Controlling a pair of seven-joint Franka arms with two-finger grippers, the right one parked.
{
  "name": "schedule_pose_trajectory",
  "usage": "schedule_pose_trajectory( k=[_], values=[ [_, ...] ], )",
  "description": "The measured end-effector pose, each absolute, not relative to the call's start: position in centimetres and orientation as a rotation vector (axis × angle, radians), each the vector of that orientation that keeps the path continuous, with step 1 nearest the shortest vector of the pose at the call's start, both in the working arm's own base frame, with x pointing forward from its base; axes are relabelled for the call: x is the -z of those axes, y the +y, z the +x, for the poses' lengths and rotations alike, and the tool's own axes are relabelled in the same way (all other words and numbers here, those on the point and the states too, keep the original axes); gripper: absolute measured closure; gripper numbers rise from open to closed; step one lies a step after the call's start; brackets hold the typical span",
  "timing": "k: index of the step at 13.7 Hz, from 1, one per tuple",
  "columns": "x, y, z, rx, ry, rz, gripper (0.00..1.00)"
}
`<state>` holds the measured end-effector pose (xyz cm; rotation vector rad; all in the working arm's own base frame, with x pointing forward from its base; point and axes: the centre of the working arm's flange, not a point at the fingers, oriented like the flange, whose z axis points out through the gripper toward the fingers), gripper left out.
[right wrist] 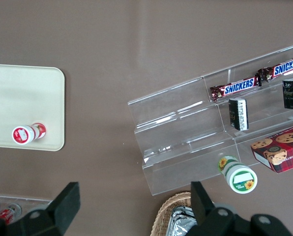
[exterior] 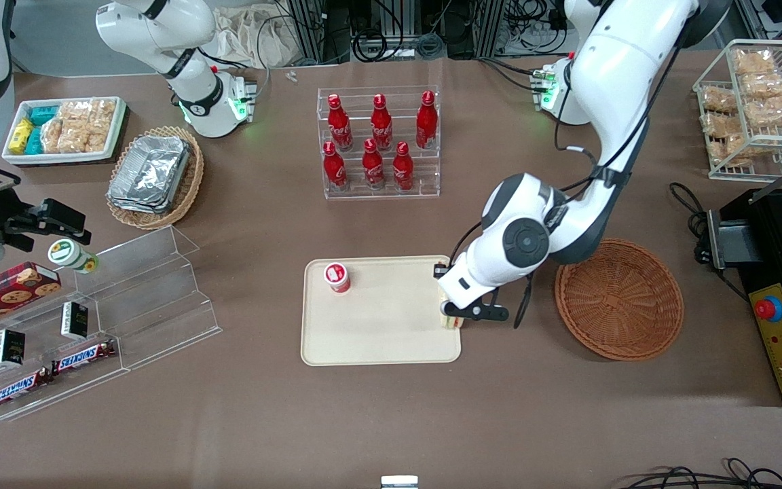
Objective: Place sandwich from basket to tray
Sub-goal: 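Carry the sandwich over to the cream tray with the left gripper, then lower the sandwich onto the tray and open the left gripper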
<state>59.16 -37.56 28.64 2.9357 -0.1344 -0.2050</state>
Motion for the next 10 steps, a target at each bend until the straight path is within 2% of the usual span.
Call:
schedule_pose_trajectory(
  k=[4, 8, 10],
  values=[
    [-25.1, -39.8, 58.7, 0.205, -0.136, 2.985, 0.85],
    [-25.1, -40.3, 58.9, 0.190, -0.130, 2.981, 0.84],
    [-25.1, -40.2, 59.0, 0.178, -0.120, 2.980, 0.69]
  ],
)
